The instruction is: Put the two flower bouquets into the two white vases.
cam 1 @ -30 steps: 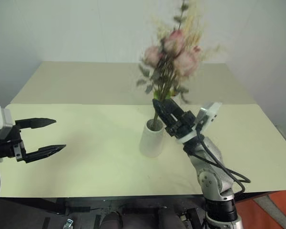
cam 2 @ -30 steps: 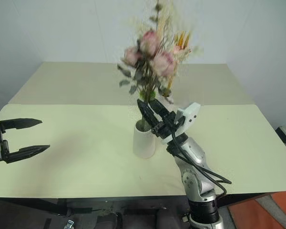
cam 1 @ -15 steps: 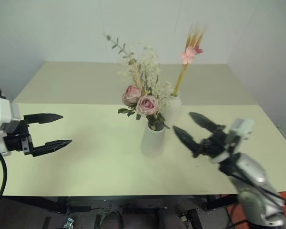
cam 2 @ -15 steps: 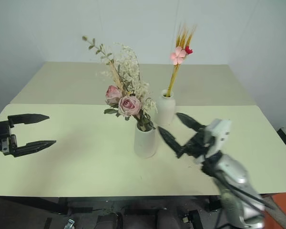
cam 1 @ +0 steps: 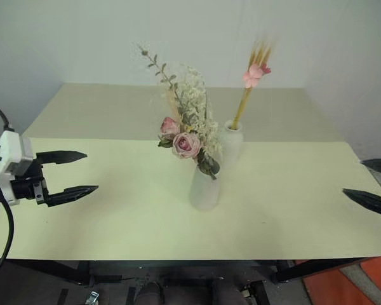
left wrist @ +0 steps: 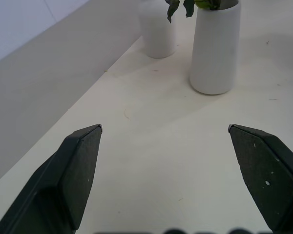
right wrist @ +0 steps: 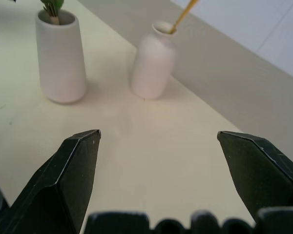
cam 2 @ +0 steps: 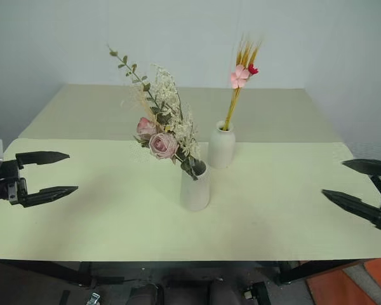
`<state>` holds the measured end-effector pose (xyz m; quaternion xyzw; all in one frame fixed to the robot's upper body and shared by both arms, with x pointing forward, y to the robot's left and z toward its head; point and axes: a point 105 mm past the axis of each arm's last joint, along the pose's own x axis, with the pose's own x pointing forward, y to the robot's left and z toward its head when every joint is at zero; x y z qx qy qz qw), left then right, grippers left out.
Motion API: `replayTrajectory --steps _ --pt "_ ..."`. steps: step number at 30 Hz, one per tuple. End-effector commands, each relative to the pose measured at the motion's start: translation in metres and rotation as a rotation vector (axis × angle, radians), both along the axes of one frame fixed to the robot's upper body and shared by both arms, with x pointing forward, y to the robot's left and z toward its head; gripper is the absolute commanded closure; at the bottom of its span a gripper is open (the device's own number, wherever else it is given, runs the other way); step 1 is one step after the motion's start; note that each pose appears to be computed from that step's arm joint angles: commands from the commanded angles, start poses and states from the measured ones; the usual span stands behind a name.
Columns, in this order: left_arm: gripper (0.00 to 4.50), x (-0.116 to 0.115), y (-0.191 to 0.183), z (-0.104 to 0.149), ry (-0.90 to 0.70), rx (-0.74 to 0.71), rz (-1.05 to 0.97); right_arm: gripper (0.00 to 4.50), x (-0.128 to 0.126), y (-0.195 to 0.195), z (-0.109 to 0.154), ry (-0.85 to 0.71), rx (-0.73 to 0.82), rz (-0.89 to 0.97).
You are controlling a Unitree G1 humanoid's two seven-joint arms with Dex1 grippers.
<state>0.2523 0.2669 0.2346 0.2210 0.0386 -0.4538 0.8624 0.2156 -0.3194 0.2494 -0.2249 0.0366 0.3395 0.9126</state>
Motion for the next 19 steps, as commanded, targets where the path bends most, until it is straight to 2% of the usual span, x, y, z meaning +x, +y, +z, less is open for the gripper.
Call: replayTrajectory --steps 1,19 --pt "0.0 -0.004 0.001 0.011 -0.041 0.014 -0.003 0.02 -0.006 -0.012 0.021 -0.058 -0.069 -0.026" --pt "0.0 0.0 0.004 0.024 -0.056 0.046 -0.01 0.02 -0.011 -0.006 0.003 -0.032 -0.06 -0.01"
